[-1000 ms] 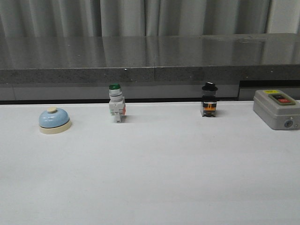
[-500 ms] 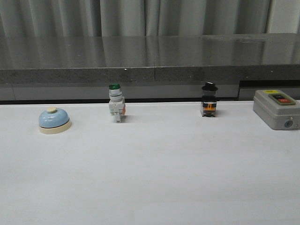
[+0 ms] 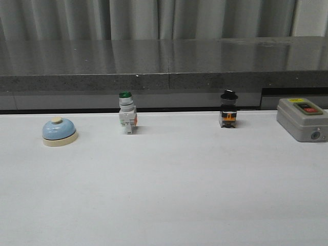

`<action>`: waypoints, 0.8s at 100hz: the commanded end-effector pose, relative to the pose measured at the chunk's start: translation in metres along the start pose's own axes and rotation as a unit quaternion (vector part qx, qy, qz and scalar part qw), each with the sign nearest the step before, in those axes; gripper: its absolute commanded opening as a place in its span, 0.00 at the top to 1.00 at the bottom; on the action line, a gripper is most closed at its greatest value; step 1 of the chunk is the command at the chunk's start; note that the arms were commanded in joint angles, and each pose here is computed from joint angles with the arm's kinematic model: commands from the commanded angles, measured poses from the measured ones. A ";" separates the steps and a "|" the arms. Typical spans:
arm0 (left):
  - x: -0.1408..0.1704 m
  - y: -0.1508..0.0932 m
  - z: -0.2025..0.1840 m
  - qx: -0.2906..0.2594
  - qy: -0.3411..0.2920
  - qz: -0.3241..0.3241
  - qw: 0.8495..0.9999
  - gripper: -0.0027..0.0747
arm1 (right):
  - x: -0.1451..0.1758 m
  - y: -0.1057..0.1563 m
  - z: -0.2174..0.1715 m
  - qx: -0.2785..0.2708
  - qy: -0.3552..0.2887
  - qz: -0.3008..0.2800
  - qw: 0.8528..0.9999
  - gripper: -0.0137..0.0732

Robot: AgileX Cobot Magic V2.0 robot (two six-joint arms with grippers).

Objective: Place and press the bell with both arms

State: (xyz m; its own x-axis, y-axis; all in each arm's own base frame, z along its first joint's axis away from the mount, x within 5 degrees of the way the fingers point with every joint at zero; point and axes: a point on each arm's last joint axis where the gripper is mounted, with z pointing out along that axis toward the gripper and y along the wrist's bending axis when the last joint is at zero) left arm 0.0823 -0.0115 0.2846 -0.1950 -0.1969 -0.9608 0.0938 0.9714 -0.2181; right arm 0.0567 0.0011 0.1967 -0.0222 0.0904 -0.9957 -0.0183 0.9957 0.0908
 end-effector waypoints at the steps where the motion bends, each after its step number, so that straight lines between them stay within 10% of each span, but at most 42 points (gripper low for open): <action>1: -0.034 -0.008 0.010 0.003 0.015 0.003 1.000 0.99 | -0.013 0.001 -0.003 -0.005 -0.057 -0.006 0.998 0.91; 66: -0.062 -0.013 0.106 -0.020 0.259 0.040 0.965 0.99 | -0.013 0.001 -0.003 -0.005 -0.057 -0.006 0.998 0.91; 80: -0.060 -0.013 0.107 -0.016 0.268 0.056 0.962 0.77 | -0.013 0.001 -0.003 -0.005 -0.057 -0.006 0.998 0.91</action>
State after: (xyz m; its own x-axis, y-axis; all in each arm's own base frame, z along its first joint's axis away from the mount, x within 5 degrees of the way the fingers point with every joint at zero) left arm 0.1942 -0.0259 0.3118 -0.7231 -0.0098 -0.6907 0.0959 0.9888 -0.1145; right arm 0.0567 0.0011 0.1967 -0.0222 0.0904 -0.9957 -0.0183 0.9957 0.0908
